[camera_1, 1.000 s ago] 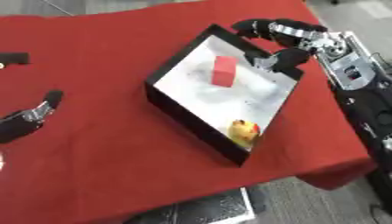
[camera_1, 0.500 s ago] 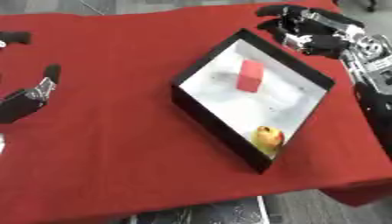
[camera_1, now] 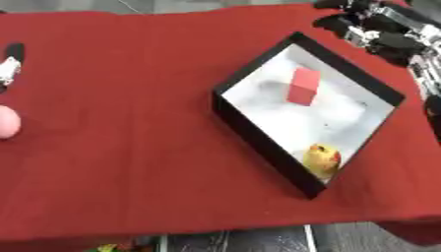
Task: Pick up the objects with one hand, pass them to the other hand, and then place them into the box on the other side of the table.
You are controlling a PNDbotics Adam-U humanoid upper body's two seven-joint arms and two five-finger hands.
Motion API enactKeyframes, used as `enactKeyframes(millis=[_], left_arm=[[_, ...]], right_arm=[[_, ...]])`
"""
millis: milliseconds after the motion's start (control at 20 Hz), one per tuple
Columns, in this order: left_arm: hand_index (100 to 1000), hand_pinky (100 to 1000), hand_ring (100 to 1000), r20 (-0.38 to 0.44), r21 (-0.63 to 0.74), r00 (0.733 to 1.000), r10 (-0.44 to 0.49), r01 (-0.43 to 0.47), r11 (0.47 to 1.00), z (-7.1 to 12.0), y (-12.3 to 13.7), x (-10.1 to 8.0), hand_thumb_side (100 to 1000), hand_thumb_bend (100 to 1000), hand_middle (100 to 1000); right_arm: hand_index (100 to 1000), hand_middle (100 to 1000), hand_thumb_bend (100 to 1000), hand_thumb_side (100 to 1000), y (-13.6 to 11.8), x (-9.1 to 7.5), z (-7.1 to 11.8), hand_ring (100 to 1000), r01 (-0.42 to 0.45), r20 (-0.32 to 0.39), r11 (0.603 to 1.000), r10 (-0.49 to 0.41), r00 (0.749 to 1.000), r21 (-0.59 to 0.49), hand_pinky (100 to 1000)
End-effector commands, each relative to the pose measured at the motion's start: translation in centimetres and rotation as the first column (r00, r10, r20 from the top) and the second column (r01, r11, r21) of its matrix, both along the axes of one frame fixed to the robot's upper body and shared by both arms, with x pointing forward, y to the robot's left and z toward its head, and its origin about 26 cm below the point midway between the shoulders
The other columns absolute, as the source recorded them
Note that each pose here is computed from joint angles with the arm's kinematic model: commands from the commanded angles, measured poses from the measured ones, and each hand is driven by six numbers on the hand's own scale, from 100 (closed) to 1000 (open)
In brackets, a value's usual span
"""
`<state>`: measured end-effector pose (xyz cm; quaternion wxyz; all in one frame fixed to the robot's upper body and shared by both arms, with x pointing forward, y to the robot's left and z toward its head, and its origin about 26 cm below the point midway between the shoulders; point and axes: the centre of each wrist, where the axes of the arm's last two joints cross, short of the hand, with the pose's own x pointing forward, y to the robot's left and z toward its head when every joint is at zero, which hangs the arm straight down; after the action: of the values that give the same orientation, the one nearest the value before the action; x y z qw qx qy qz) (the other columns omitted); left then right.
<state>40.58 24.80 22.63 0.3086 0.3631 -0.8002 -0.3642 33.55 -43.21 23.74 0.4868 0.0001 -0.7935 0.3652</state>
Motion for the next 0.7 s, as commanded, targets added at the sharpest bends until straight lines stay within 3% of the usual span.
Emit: enactKeyframes(millis=[50,100,200,400,550,700], left_arm=[[786,928,807,-0.015,0.057,1.0,0.02,-0.02,0.998,2.9,2.1,-0.4,473,366,652],[790,931,814,-0.042,0.083,0.999,0.022,-0.019,0.996,3.1,2.5,-0.4,440,415,661],[791,950,818,-0.105,0.13,0.994,0.033,-0.02,0.991,3.5,3.5,-0.4,402,411,666],[800,992,826,-0.275,0.166,0.96,0.053,-0.007,0.986,4.0,5.6,-0.2,421,443,689],[805,1000,839,-0.419,0.228,0.905,0.073,0.027,0.973,4.0,6.7,0.1,461,472,719],[806,1000,850,-0.521,0.276,0.848,0.093,0.065,0.959,4.4,7.8,0.5,444,473,737]], right_arm=[[940,961,100,465,-0.1,-0.4,2.4,900,0.007,0.028,1.0,-0.007,1.0,-0.029,1000],[939,960,100,467,-0.1,-0.4,2.4,899,0.007,0.026,1.0,-0.006,1.0,-0.028,1000],[937,958,100,464,0.0,-0.5,2.5,899,0.009,0.023,1.0,-0.008,1.0,-0.028,1000],[930,952,100,458,-0.1,-0.5,2.6,895,0.024,0.024,0.999,-0.023,0.999,-0.038,1000],[929,950,100,455,-0.1,-0.4,2.7,895,0.028,0.028,0.999,-0.027,0.999,-0.046,1000],[927,947,100,452,-0.1,-0.4,2.7,894,0.035,0.031,0.998,-0.034,0.999,-0.05,1000]])
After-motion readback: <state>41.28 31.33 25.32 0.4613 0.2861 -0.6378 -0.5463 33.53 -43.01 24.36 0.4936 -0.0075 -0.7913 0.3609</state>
